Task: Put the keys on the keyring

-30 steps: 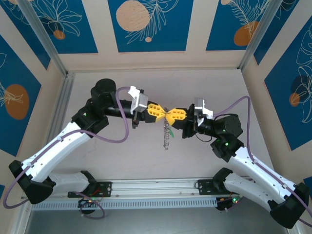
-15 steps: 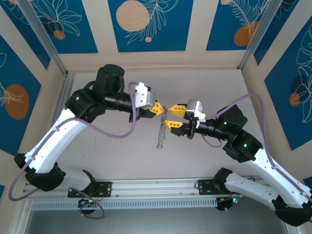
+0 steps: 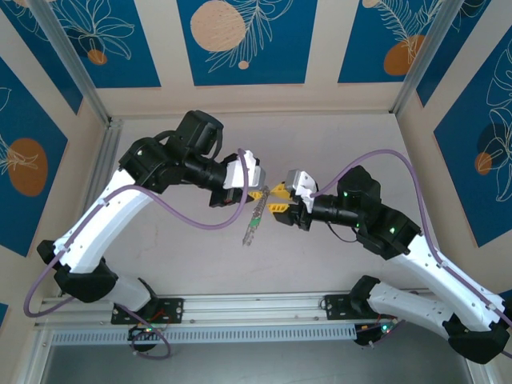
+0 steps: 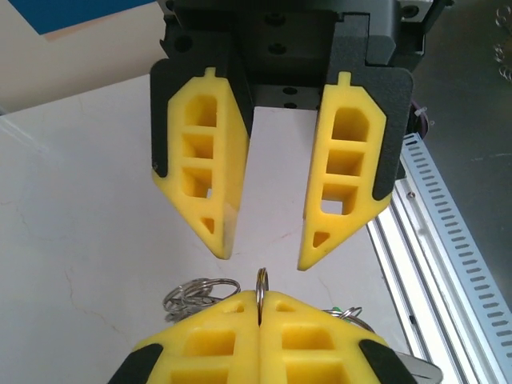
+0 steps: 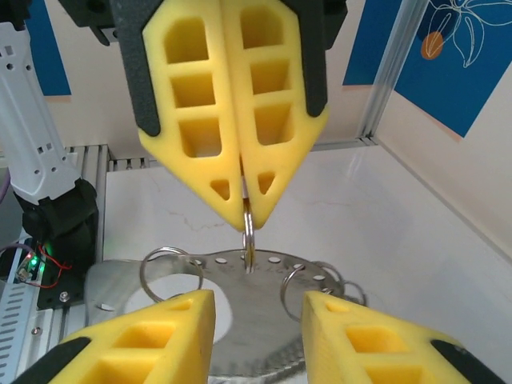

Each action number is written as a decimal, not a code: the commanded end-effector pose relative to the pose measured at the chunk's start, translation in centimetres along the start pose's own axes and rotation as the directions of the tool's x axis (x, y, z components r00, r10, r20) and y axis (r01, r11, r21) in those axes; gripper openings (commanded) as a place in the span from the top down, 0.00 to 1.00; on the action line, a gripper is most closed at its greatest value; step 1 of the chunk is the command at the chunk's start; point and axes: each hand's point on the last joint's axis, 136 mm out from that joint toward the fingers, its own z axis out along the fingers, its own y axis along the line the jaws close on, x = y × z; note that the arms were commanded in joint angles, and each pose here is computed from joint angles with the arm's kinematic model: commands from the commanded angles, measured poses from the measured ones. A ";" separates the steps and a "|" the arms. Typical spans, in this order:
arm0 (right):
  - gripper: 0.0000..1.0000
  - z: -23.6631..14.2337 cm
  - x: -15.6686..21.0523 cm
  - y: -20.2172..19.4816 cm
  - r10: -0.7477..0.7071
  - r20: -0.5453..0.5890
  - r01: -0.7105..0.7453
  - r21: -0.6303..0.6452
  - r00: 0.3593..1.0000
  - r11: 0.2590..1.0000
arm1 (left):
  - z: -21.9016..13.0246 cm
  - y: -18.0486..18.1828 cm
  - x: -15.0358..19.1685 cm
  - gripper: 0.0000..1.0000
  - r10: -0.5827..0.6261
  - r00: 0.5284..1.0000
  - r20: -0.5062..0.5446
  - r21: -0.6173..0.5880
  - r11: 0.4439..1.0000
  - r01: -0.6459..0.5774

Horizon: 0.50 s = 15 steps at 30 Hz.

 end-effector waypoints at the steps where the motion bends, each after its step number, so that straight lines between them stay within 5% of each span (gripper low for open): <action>1: 0.65 -0.5 -1.4 0.0 -0.023 0.033 0.023 0.008 0.999 1.000 | -0.4 -0.7 -0.5 1.00 0.039 0.999 -0.002 0.011 0.999 -0.039; 15: 0.74 0.5 -2.4 1.0 0.008 0.094 -0.001 -0.076 0.995 0.997 | 0.2 -1.0 -0.5 1.00 0.042 0.999 -0.020 0.019 0.999 -0.041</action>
